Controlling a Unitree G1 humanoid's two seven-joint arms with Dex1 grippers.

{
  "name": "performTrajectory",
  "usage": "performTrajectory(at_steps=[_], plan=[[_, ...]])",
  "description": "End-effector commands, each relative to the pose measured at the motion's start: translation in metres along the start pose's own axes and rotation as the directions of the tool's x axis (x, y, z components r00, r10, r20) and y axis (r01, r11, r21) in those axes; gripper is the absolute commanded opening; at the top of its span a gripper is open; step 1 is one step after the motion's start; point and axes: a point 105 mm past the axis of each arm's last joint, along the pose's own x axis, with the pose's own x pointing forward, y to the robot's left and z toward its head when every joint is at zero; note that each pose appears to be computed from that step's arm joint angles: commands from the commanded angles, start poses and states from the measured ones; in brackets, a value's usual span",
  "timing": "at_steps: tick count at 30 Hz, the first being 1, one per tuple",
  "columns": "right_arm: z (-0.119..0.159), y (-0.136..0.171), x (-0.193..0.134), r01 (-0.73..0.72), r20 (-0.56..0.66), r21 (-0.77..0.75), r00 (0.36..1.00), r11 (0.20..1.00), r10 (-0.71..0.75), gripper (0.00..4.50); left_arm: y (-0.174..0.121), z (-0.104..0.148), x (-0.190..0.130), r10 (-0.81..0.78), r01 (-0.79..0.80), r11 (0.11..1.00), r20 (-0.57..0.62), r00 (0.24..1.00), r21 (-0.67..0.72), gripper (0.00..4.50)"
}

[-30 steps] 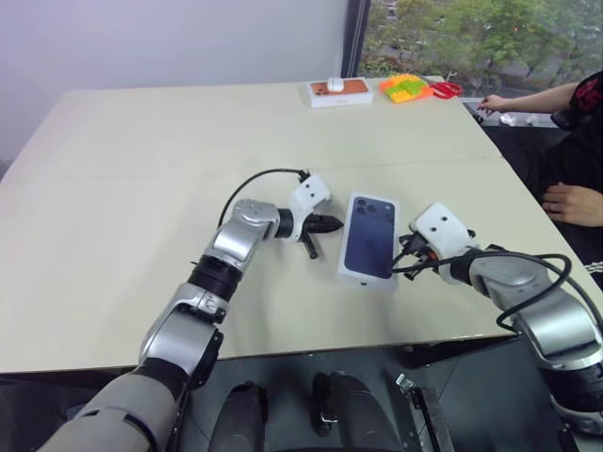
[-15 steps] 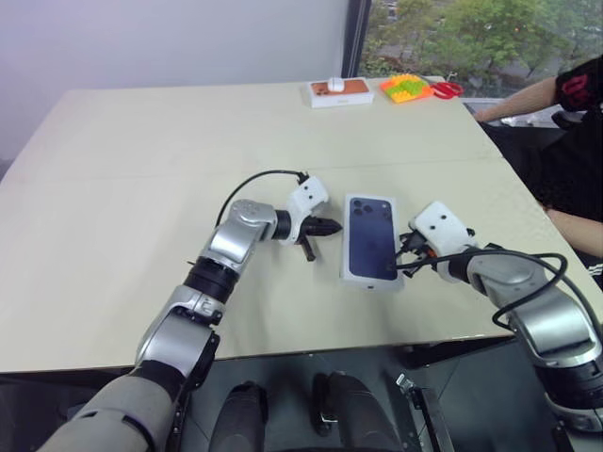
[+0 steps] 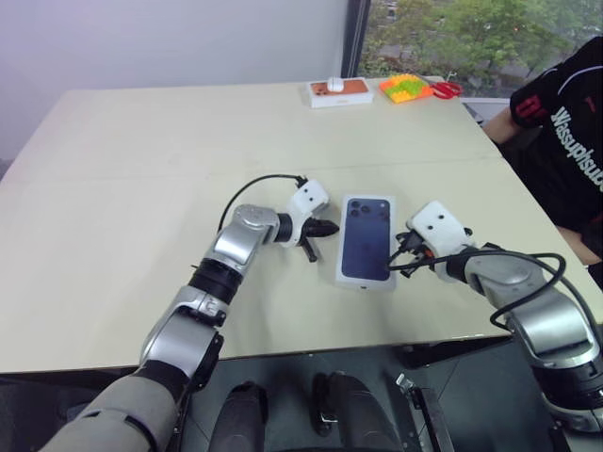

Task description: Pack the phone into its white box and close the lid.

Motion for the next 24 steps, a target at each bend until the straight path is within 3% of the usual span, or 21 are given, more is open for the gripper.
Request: performTrajectory(at_steps=[1,24], plan=[[0.018,0.006,-0.003,-0.019,0.066,-0.034,0.998,0.999,0.021,0.02,-0.001,0.021,0.002,-0.006,0.003,0.999,0.055,0.998,0.052,0.0],[0.007,-0.005,-0.003,0.041,0.026,-0.026,0.999,0.999,-0.04,0.02,-0.003,0.025,0.005,-0.005,0.001,0.998,0.067,0.998,0.059,0.0]])
